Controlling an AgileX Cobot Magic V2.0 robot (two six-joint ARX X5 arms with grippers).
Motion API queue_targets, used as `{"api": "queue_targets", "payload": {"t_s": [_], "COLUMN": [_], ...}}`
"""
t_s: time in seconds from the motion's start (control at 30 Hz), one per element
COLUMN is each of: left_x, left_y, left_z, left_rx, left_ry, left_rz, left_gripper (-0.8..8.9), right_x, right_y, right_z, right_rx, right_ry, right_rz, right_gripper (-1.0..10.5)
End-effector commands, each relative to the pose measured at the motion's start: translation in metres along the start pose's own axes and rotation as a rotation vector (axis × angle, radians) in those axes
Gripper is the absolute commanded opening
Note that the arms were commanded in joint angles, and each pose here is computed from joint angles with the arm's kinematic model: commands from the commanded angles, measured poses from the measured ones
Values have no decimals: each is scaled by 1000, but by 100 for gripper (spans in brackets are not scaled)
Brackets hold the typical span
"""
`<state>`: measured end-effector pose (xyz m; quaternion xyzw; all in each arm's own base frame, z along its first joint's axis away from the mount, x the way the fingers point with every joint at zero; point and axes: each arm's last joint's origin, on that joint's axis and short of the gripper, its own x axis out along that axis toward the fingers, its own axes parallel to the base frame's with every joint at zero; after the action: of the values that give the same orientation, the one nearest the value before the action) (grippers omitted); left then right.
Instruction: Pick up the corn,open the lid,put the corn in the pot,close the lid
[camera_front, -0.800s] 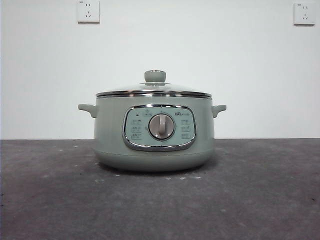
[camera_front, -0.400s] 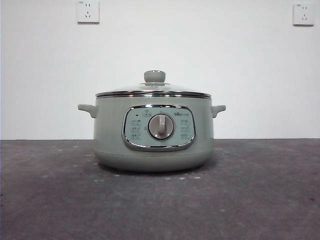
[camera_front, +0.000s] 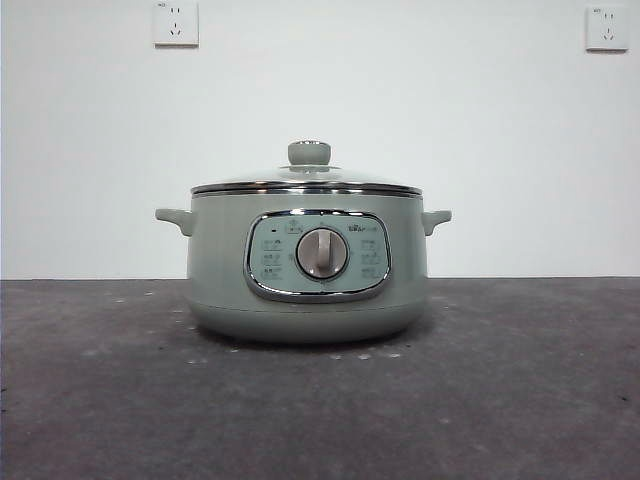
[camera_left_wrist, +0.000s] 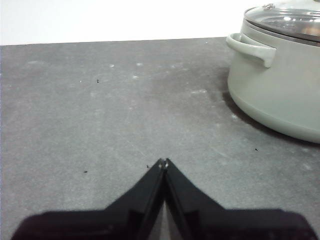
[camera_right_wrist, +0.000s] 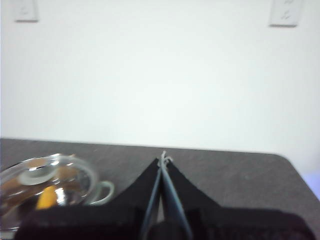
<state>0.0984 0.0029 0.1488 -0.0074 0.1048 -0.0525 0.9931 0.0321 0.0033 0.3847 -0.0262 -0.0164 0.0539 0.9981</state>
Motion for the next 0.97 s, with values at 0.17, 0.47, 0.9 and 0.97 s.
{"api": "queue_targets", "payload": {"t_s": [0.17, 0.47, 0.9, 0.97], "left_x": [1, 1, 1, 1], "left_y": [1, 1, 1, 1], "left_z": [-3, -3, -3, -3], "left_rx": [-8, -8, -8, -8], "left_ry": [3, 3, 3, 4], "left_rz": [4, 4, 4, 4], "left_gripper": [-3, -3, -3, -3], "right_x": [34, 51, 56, 56], "right_y": [-1, 1, 2, 2], "right_z": [-104, -195, -236, -236], "right_rx": [-2, 28, 66, 71], "right_ry": [-9, 42, 204, 203], "right_rz": [-62, -67, -59, -60], "right_gripper": [2, 2, 2, 2]}}
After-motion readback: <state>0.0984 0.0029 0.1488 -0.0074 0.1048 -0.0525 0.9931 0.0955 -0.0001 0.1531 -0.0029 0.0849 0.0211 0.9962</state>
